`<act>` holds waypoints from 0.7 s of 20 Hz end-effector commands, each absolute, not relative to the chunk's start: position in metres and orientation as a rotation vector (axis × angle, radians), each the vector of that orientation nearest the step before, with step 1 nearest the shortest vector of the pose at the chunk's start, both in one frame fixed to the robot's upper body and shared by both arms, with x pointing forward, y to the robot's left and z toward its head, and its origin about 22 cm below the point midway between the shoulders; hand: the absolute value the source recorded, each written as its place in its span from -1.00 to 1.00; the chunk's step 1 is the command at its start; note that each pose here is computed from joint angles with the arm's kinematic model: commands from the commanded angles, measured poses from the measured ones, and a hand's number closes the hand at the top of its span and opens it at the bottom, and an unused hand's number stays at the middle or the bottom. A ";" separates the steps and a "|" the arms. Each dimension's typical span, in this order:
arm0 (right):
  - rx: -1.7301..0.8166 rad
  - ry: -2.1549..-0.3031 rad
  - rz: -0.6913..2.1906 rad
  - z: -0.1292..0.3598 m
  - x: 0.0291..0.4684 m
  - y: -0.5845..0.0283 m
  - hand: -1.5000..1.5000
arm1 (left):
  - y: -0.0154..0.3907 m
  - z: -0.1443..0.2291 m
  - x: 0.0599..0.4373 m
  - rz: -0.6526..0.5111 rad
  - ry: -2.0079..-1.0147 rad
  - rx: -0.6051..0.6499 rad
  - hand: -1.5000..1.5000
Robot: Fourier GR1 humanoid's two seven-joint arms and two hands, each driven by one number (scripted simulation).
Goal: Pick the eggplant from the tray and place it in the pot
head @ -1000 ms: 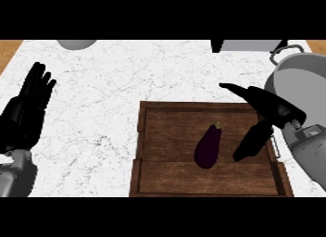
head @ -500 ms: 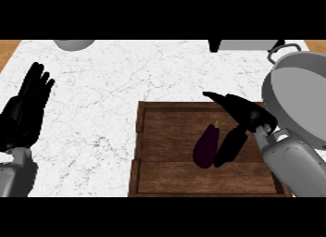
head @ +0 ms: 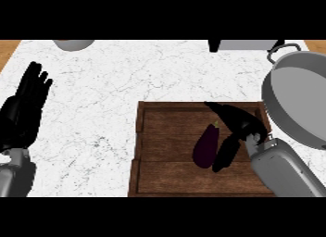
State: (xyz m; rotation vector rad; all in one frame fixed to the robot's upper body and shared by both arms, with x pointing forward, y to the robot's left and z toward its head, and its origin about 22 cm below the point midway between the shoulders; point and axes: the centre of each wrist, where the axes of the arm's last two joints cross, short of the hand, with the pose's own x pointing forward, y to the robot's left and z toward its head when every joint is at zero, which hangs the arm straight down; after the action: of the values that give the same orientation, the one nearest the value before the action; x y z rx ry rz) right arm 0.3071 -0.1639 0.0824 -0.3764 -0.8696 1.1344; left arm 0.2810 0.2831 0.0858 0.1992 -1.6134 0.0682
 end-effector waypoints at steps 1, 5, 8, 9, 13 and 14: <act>-0.367 -0.877 1.122 0.096 0.308 -0.166 -1.00 | 0.281 0.081 0.289 0.070 -1.604 0.194 0.00; -0.381 -0.871 1.147 0.051 0.304 -0.150 -1.00 | 0.293 0.086 0.289 0.068 -1.615 0.194 0.00; -0.387 -0.849 1.148 0.054 0.319 -0.153 -1.00 | 0.284 0.077 0.286 0.064 -1.604 0.207 0.00; -0.406 -0.831 1.142 0.038 0.302 -0.145 -1.00 | 0.289 0.081 0.290 0.065 -1.605 0.195 0.00; -0.416 -0.813 1.142 0.021 0.299 -0.168 -1.00 | 0.265 0.099 0.286 0.070 -1.616 0.212 0.00; -0.406 -0.818 1.129 0.053 0.303 -0.167 -1.00 | 0.286 0.083 0.288 0.063 -1.609 0.197 0.00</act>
State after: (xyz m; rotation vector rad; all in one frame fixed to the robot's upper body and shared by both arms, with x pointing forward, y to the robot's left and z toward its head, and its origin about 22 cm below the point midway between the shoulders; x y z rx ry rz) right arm 0.3058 -0.1546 0.0500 -0.3865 -0.8693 1.1413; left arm 0.2842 0.2803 0.0848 0.1998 -1.6103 0.0627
